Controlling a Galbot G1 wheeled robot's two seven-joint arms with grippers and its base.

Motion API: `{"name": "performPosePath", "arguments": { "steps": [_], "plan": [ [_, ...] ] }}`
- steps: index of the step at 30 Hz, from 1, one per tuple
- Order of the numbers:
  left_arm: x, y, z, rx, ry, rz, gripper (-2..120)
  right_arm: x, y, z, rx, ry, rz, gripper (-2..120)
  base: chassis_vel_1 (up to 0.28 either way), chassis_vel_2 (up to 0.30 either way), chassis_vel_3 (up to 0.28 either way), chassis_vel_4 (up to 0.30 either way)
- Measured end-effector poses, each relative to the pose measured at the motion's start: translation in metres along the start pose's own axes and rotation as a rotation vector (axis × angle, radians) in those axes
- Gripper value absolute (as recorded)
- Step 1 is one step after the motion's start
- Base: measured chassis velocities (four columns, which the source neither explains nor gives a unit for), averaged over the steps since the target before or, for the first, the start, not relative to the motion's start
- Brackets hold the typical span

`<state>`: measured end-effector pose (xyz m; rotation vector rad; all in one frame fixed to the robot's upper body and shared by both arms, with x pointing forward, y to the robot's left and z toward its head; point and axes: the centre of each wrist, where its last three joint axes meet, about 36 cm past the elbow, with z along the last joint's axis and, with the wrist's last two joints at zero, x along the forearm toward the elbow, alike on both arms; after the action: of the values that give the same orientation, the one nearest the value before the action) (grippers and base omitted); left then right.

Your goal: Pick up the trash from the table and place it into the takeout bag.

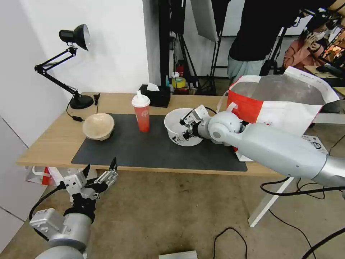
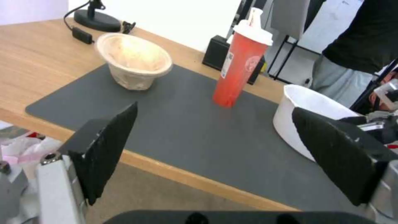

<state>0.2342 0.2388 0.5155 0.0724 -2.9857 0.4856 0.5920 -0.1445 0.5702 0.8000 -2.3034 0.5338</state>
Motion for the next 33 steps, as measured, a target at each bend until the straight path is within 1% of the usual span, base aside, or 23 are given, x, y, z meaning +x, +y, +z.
{"name": "performPosePath", "arguments": {
  "steps": [13,14,15,16,17,18,19,21,24,25,26,30,31,32,33],
  "plan": [
    [0.0,0.0,0.0,0.002,-0.001,-0.002,100,-0.013,0.003,-0.002,0.009,0.012,-0.003,100,0.0,0.0,0.0,0.0],
    [0.0,0.0,0.0,0.002,-0.001,-0.002,100,-0.016,0.004,-0.001,0.006,0.015,-0.006,96,0.0,0.0,0.0,0.0],
    [0.0,0.0,0.0,0.002,-0.002,-0.002,100,-0.017,0.005,-0.001,0.004,0.018,-0.008,93,0.0,0.0,0.0,0.0],
    [0.0,0.0,0.0,0.002,-0.002,-0.002,100,-0.017,0.005,-0.001,0.004,0.018,-0.008,93,0.0,0.0,0.0,0.0],
    [0.0,0.0,0.0,0.002,-0.002,-0.002,100,-0.018,0.005,-0.001,0.002,0.019,-0.008,90,0.0,0.0,0.0,0.0],
    [0.0,0.0,0.0,0.002,-0.002,-0.002,100,-0.02,0.005,0.0,-0.002,0.022,-0.01,82,0.0,0.0,0.0,0.0],
    [0.0,0.0,0.0,0.002,-0.002,-0.002,100,-0.021,0.006,0.0,-0.004,0.024,-0.012,78,0.0,0.0,0.0,0.0],
    [0.0,0.0,0.0,0.002,-0.002,-0.003,100,-0.022,0.006,0.0,-0.005,0.024,-0.012,77,0.0,0.0,0.0,0.0],
    [0.0,0.0,0.0,0.003,-0.003,-0.003,100,-0.025,0.007,0.001,-0.01,0.028,-0.016,64,0.0,0.0,0.0,0.0],
    [0.0,0.0,0.0,0.002,-0.004,-0.003,100,-0.026,0.008,0.002,-0.013,0.029,-0.016,57,0.0,0.0,0.0,0.0],
    [0.0,0.0,0.0,0.002,-0.004,-0.003,100,-0.026,0.008,0.002,-0.013,0.029,-0.016,57,0.0,0.0,0.0,0.0],
    [-0.001,0.0,-0.001,0.002,-0.008,-0.004,100,-0.029,0.007,0.003,-0.019,0.035,-0.018,39,0.0,0.0,0.0,0.0],
    [-0.001,0.0,-0.001,0.002,-0.008,-0.004,100,-0.029,0.007,0.003,-0.019,0.035,-0.018,39,0.0,0.0,0.0,0.0],
    [-0.001,0.0,-0.001,0.002,-0.009,-0.005,100,-0.03,0.007,0.004,-0.021,0.036,-0.017,36,0.0,0.0,0.0,0.0],
    [-0.001,0.0,-0.001,0.002,-0.016,-0.007,100,-0.031,0.006,0.004,-0.024,0.038,-0.018,29,0.0,0.0,0.0,0.0]
  ]
}}
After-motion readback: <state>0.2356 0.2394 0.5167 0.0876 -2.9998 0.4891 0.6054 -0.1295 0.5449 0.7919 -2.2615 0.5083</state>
